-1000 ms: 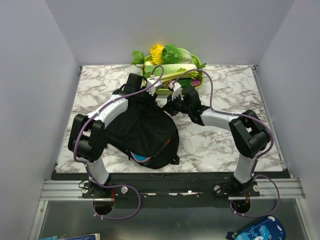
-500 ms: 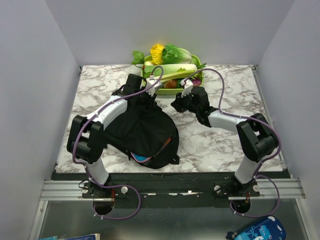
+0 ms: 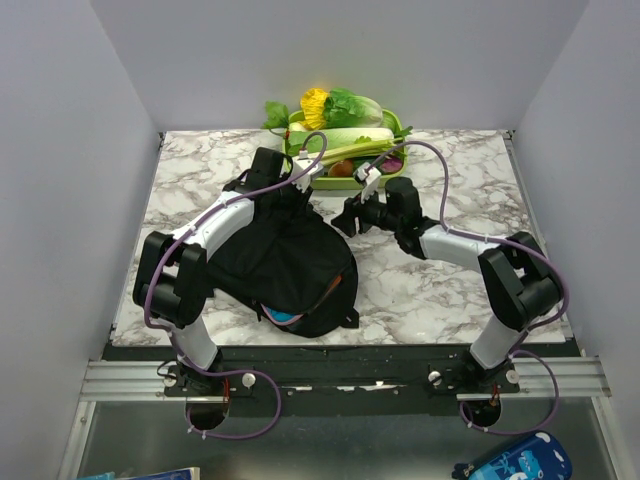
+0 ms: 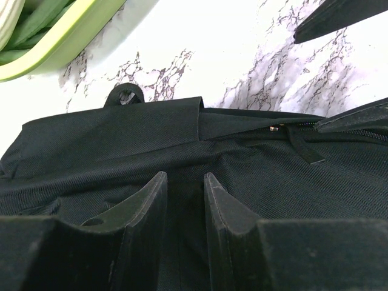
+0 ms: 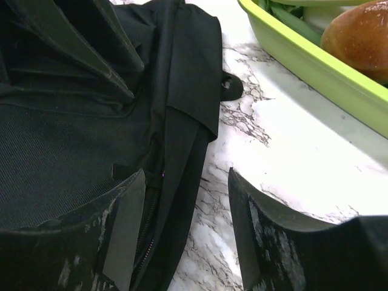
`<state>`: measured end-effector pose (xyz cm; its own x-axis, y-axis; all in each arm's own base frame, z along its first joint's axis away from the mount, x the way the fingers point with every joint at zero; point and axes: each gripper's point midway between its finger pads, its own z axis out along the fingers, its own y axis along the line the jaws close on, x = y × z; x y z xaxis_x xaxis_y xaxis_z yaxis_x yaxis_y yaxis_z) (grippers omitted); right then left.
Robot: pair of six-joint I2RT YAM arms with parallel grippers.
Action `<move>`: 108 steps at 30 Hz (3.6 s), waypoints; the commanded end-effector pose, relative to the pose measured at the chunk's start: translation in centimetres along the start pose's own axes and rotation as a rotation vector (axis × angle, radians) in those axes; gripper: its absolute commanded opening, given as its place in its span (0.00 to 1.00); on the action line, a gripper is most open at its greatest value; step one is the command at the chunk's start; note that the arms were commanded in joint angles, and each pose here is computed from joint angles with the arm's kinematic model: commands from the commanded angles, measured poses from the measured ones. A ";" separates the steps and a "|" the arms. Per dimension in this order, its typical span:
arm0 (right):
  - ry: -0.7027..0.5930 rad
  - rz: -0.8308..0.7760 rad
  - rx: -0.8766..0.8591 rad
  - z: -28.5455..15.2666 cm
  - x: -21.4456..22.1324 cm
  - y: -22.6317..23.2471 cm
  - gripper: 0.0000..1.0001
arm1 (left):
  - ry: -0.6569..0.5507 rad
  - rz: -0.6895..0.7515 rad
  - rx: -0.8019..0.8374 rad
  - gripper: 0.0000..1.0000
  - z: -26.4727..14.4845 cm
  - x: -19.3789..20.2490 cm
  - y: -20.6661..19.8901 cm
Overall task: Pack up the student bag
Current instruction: Zip the student bag at the center of the board.
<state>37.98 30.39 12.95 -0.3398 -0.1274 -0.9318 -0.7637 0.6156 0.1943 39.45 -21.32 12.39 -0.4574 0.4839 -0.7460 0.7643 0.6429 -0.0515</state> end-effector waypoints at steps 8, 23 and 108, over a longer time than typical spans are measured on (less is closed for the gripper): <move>0.068 -0.130 -0.033 -2.6 1.1 0.1 0.62 | -0.011 0.009 -0.044 0.38 -1.0 -0.6 0.6; 0.029 -0.116 -0.239 -1.6 0.2 3.3 0.65 | -0.005 0.018 -0.047 0.38 -0.8 -0.4 0.8; -0.020 0.128 -0.078 0.7 -0.6 -0.6 0.01 | -0.013 0.108 0.134 0.77 0.4 -2.7 -1.7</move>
<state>38.21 31.63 11.14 -0.4529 -0.1002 -0.8859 -0.7734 0.5384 0.3345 40.04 -21.53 13.83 -0.4273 0.5039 -0.7507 0.7840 0.6200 -0.0301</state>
